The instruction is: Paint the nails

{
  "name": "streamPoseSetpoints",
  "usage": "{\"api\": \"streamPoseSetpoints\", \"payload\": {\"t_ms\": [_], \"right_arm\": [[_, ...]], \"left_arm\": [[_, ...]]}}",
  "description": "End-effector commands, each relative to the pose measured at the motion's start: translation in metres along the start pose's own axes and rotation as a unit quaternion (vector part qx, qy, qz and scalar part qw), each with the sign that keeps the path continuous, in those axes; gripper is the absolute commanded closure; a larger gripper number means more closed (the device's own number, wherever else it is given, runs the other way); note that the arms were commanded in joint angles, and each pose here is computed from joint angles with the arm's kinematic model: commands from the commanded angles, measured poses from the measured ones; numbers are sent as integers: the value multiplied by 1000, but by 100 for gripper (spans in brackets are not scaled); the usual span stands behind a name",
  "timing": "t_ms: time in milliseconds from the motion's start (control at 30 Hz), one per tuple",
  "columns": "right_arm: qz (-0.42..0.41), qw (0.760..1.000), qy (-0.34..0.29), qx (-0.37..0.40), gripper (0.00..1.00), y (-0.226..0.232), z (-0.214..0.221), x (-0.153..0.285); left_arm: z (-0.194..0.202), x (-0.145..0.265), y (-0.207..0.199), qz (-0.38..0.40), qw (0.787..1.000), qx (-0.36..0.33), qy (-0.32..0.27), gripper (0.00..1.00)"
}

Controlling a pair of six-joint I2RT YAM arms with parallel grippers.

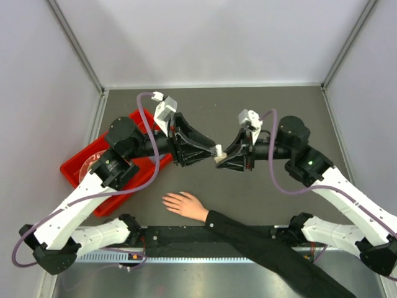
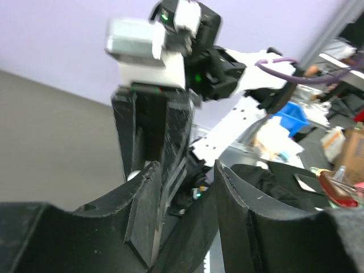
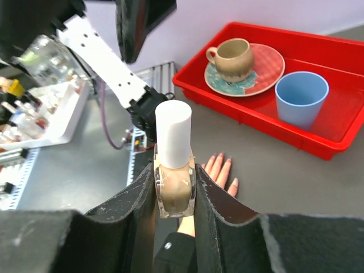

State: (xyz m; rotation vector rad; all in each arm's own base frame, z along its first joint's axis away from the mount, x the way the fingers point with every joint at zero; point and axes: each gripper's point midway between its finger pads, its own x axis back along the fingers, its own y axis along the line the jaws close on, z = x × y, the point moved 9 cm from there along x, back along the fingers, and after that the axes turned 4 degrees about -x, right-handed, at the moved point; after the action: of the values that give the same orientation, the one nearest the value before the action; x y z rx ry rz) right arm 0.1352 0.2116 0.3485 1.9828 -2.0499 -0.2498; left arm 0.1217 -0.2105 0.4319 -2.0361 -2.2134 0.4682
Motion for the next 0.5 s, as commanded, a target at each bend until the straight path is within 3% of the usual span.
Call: {"api": "streamPoseSetpoints", "payload": {"t_ms": [0, 467], "right_arm": [[-71, 997, -33, 27, 100, 26, -26, 23], [-120, 992, -31, 29, 100, 33, -32, 23]], "left_arm": [[-4, -1, -9, 54, 998, -1, -29, 54], [12, -21, 11, 74, 997, 14, 9, 51]]}}
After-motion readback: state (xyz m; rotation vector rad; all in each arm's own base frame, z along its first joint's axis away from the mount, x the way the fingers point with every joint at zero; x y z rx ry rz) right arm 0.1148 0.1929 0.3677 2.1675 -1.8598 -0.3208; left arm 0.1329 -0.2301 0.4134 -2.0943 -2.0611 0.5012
